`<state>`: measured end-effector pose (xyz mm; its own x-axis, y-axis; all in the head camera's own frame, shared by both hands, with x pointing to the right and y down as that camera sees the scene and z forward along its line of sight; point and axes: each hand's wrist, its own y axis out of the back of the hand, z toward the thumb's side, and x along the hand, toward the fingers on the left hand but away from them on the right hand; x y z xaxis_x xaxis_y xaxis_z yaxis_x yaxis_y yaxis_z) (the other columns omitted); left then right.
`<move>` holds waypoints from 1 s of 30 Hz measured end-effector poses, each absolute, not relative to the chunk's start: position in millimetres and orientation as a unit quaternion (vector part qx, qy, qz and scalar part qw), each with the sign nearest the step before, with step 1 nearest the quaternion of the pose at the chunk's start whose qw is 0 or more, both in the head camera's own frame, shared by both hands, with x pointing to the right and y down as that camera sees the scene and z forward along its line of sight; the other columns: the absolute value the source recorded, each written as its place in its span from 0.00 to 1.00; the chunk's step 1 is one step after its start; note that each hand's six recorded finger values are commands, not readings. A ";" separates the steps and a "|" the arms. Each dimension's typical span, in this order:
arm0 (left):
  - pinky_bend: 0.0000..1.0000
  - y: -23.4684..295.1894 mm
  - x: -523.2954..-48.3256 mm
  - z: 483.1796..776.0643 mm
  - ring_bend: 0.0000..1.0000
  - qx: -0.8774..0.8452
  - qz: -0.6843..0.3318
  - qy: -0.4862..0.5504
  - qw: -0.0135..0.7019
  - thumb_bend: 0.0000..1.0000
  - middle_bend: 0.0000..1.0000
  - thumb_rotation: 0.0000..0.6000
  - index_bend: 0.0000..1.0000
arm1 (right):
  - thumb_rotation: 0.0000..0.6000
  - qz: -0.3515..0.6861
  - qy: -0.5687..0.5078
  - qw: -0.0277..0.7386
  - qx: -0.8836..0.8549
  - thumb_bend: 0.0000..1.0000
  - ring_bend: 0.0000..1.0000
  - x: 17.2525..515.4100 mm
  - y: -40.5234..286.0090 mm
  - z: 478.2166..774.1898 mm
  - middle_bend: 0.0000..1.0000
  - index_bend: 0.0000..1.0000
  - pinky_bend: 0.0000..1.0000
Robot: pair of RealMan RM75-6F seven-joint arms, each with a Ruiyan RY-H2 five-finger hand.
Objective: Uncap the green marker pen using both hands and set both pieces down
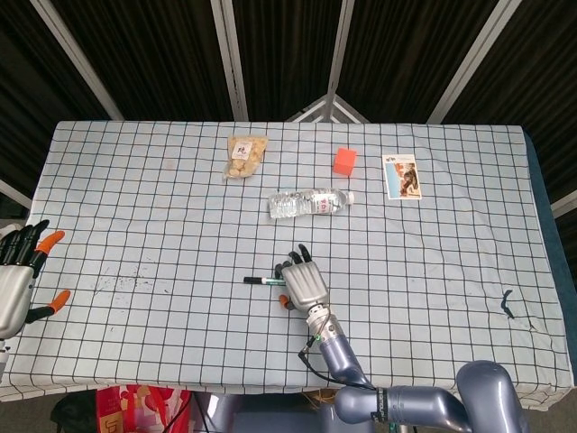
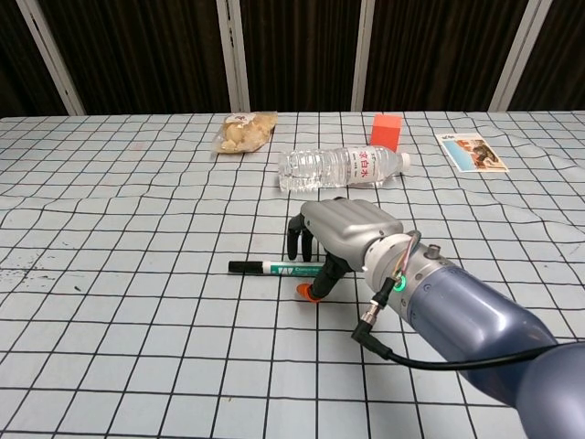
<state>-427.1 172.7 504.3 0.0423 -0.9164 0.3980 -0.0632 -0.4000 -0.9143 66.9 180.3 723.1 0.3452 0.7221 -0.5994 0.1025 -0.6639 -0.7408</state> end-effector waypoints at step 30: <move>0.00 172.1 -429.1 502.4 0.00 -0.610 -0.572 0.399 0.376 0.33 0.00 1.00 0.15 | 1.00 0.505 -0.275 0.304 -0.760 0.39 0.22 78.4 174.4 734.1 0.47 0.45 0.04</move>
